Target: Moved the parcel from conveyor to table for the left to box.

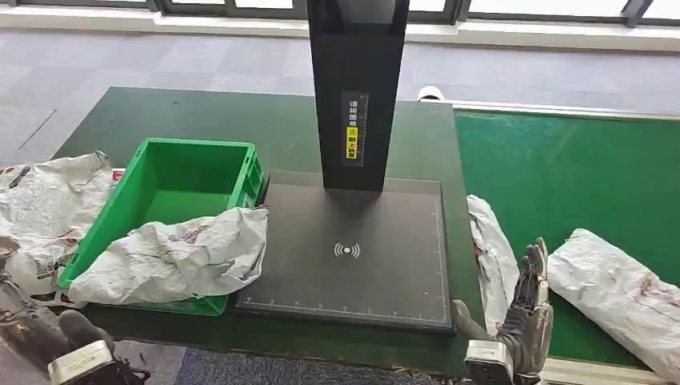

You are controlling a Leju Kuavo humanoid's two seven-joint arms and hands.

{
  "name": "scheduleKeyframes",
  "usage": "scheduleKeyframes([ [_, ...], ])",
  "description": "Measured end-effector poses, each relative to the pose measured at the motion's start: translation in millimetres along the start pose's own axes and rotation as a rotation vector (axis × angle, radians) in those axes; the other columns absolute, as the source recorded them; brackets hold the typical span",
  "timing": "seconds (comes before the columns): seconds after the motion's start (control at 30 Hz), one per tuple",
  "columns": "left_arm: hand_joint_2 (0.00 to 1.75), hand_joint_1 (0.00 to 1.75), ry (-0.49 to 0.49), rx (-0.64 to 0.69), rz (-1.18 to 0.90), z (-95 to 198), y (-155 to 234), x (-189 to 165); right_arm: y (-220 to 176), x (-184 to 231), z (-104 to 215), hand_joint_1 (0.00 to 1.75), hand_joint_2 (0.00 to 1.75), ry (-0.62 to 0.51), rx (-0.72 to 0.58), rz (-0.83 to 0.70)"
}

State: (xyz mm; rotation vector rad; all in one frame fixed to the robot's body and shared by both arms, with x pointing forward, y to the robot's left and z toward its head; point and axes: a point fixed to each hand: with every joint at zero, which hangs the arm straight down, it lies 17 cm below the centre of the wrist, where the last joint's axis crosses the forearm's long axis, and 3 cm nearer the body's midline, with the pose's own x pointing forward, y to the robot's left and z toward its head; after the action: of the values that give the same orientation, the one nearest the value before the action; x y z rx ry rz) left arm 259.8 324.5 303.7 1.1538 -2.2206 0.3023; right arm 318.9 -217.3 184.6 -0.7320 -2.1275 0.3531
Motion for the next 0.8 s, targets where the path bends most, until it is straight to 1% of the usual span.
scheduleKeyframes([
  [0.03,0.00,0.00,0.007,0.010,0.017,-0.6,2.1,1.6,-0.9,-2.9,0.8,0.00,1.75,0.008,-0.001,0.015],
  [0.1,0.00,0.00,0.064,0.026,0.108,4.3,1.5,-0.5,-4.5,-18.1,3.1,0.00,1.75,0.053,0.006,0.091],
  [0.13,0.00,0.00,0.093,0.012,0.172,8.8,-3.3,-0.1,-7.9,-28.6,5.2,0.00,1.75,0.083,0.010,0.134],
  [0.17,0.00,0.00,0.107,-0.029,0.256,12.6,-13.2,4.4,-14.1,-42.3,8.3,0.00,1.75,0.115,0.014,0.205],
  [0.2,0.00,0.00,0.104,-0.107,0.369,17.7,-29.8,16.1,-20.8,-57.8,12.5,0.00,1.75,0.143,0.028,0.291],
  [0.27,0.00,0.00,0.082,-0.228,0.492,32.2,-55.2,42.2,-36.4,-90.5,21.4,0.00,1.75,0.193,0.066,0.445],
  [0.33,0.00,0.00,0.075,-0.284,0.545,45.7,-68.6,59.3,-58.9,-130.5,35.9,0.00,1.75,0.278,0.092,0.552],
  [0.4,0.00,0.00,0.106,-0.306,0.626,53.2,-75.7,67.0,-80.4,-165.9,51.3,0.00,1.75,0.366,0.104,0.618],
  [0.43,0.00,0.00,0.125,-0.310,0.661,55.4,-78.3,68.4,-91.5,-180.8,57.9,0.00,1.75,0.406,0.103,0.644],
  [0.53,0.00,0.00,0.139,-0.339,0.711,61.8,-83.9,73.5,-126.8,-219.6,83.4,0.00,1.75,0.538,0.081,0.700],
  [0.6,0.00,0.00,0.146,-0.363,0.739,66.0,-87.7,75.5,-143.5,-235.3,97.3,0.00,1.75,0.597,0.072,0.727],
  [0.73,0.00,0.00,0.154,-0.412,0.790,72.2,-96.0,77.5,-168.6,-265.0,126.2,0.00,1.75,0.701,0.095,0.774],
  [0.8,0.00,0.00,0.156,-0.420,0.789,74.1,-97.6,76.4,-179.2,-272.9,135.9,0.00,1.75,0.740,0.085,0.786],
])
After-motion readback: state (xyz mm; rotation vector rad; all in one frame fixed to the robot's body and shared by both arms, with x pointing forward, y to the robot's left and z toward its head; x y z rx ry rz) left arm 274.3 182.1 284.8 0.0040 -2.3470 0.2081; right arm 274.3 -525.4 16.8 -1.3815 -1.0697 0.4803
